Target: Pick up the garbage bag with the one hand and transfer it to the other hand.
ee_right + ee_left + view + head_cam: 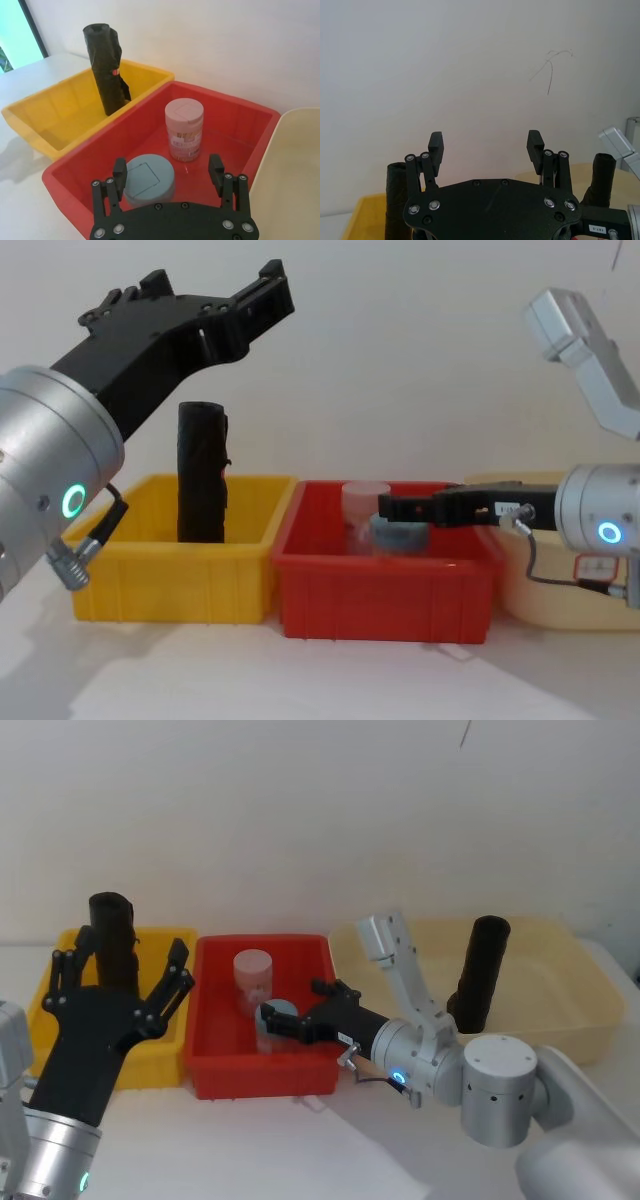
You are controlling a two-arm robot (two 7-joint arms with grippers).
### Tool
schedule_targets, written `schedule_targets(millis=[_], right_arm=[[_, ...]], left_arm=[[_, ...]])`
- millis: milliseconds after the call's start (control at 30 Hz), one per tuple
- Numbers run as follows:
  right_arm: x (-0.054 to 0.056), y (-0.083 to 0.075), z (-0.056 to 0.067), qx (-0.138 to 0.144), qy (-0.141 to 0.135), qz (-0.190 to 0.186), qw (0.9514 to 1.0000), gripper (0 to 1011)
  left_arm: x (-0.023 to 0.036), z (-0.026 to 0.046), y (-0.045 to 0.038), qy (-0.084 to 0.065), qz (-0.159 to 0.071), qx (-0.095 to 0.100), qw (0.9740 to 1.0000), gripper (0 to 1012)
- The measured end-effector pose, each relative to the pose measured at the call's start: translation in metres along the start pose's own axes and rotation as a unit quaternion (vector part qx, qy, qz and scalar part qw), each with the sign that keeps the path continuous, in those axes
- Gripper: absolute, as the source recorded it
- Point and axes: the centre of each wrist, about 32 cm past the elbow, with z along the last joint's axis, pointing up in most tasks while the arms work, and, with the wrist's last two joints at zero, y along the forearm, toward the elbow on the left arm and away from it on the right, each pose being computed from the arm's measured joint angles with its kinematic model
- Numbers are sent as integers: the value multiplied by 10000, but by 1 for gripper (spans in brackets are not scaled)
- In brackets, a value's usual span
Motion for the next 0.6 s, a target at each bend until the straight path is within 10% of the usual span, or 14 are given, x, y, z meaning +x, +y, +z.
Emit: schedule_targets(millis=[600], right_arm=[[-22,-16,34,60,50,20,10000,1001]], left_arm=[[0,0,0,0,-1,0,10000,1001]])
